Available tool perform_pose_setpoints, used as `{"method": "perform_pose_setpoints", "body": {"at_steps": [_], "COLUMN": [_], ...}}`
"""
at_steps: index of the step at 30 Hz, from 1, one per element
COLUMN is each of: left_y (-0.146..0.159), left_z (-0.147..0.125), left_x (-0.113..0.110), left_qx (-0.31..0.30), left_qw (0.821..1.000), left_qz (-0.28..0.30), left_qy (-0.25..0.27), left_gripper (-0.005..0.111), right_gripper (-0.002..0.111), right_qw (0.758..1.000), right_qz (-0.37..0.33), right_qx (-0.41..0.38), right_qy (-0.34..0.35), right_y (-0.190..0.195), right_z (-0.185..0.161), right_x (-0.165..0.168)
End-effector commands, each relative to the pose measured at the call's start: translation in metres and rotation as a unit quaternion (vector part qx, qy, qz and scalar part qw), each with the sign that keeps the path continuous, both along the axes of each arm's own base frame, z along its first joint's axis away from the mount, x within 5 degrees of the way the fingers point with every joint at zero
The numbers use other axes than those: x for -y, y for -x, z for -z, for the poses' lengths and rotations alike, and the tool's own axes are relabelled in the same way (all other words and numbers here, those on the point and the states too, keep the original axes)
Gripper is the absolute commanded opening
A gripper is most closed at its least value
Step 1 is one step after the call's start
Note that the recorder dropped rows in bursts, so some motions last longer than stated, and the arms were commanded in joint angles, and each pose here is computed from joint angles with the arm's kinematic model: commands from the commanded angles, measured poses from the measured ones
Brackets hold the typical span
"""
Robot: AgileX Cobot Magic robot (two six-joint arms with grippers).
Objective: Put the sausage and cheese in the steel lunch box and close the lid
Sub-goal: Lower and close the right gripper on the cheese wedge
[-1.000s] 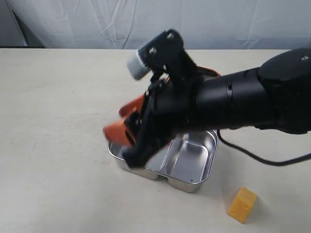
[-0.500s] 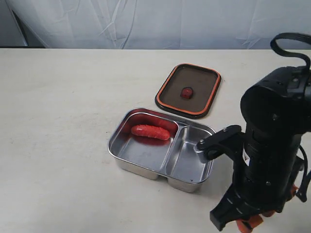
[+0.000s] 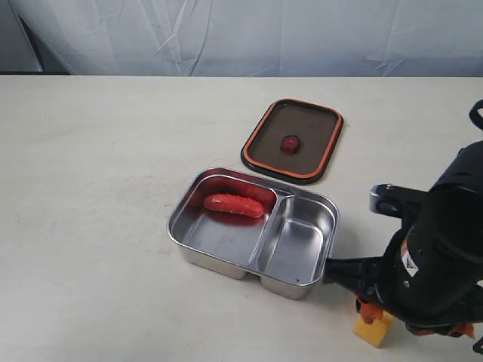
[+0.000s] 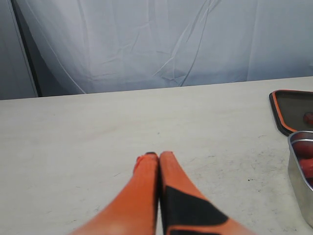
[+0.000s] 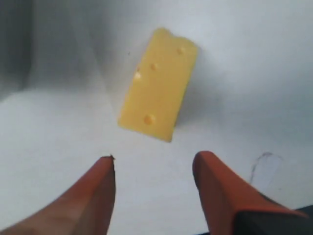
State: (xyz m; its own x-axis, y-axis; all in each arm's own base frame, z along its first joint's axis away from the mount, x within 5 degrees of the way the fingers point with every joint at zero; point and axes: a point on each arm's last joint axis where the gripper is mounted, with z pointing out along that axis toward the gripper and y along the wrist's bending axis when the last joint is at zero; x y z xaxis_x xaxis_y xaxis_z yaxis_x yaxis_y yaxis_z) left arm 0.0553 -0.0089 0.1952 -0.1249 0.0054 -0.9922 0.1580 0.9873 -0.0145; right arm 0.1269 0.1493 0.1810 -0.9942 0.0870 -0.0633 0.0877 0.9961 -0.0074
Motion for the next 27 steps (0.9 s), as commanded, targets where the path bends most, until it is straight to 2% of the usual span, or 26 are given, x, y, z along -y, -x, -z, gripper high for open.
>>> {"method": "perform_pose_setpoints", "body": {"at_steps": [1, 4, 8, 16, 22, 27], "left_y": [0.000, 0.000, 0.000, 0.000, 0.000, 0.000], "left_z": [0.000, 0.000, 0.000, 0.000, 0.000, 0.000], "left_x": [0.000, 0.000, 0.000, 0.000, 0.000, 0.000], "left_qx": [0.005, 0.005, 0.005, 0.005, 0.005, 0.005], "left_qw": [1.000, 1.000, 1.000, 1.000, 1.000, 1.000], "left_qz": [-0.001, -0.001, -0.001, -0.001, -0.001, -0.001], "left_qy": [0.001, 0.001, 0.001, 0.001, 0.001, 0.001], "left_gripper": [0.000, 0.000, 0.000, 0.000, 0.000, 0.000], "right_gripper": [0.050, 0.050, 0.050, 0.050, 0.050, 0.050], "right_qw": [0.996, 0.992, 0.996, 0.995, 0.995, 0.993], "right_qz": [0.068, 0.078, 0.085, 0.095, 0.097, 0.114], "right_qx": [0.052, 0.073, 0.035, 0.000, 0.000, -0.010], "right_qy": [-0.004, -0.069, -0.012, 0.041, 0.031, 0.037], "right_y": [-0.008, -0.015, -0.013, -0.006, -0.006, 0.001], "right_z": [-0.002, 0.002, 0.016, 0.018, 0.021, 0.036], "right_x": [0.002, -0.012, -0.009, 0.000, -0.001, 0.005]}}
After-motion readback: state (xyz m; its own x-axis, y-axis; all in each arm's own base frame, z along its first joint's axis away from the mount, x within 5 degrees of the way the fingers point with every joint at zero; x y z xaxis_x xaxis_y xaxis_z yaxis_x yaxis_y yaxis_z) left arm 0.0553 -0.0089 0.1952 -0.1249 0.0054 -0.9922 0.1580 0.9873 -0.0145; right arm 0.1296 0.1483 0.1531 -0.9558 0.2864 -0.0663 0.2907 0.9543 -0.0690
